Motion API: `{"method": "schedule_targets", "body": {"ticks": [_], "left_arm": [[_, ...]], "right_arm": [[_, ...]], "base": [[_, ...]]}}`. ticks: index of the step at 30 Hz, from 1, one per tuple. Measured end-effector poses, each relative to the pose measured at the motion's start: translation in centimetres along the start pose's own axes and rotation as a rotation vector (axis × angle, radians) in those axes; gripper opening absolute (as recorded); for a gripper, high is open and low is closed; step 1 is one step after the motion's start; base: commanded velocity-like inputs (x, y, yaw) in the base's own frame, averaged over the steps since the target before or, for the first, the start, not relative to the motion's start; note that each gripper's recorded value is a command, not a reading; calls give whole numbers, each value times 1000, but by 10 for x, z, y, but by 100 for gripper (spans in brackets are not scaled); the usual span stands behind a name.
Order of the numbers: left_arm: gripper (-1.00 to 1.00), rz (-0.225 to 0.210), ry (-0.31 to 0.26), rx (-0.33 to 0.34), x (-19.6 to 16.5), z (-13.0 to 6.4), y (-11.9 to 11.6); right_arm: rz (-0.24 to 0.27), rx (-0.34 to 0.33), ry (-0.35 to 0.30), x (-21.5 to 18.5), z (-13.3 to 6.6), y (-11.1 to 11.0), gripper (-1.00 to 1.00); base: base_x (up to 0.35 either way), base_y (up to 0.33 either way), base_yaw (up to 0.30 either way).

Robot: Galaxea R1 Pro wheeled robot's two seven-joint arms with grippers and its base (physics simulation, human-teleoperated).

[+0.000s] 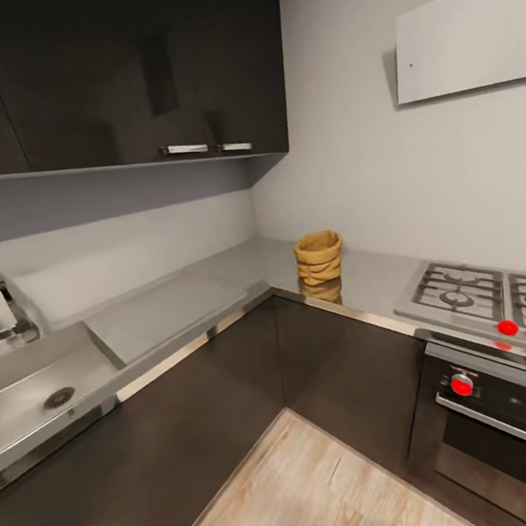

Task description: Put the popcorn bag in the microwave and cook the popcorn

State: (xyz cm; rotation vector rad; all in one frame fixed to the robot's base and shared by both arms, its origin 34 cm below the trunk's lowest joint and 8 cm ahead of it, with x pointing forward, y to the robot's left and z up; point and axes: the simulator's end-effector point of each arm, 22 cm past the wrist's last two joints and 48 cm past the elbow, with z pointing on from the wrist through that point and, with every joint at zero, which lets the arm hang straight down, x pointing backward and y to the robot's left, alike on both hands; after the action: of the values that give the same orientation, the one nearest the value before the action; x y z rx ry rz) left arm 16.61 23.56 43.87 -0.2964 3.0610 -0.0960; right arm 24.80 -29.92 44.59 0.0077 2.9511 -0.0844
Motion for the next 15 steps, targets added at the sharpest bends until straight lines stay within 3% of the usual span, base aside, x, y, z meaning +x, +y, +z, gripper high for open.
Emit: {"method": "schedule_targets", "body": {"ticks": [7, 15], "left_arm": [[100, 1, -7, 0, -3, 0, 1], [100, 2, -19, 0, -5, 0, 1]], "right_arm": [[0, 0, -6, -2, 0, 0, 100], [0, 7, -1, -1, 0, -6, 100]], "base": [[294, 213, -194], [288, 225, -12]]}}
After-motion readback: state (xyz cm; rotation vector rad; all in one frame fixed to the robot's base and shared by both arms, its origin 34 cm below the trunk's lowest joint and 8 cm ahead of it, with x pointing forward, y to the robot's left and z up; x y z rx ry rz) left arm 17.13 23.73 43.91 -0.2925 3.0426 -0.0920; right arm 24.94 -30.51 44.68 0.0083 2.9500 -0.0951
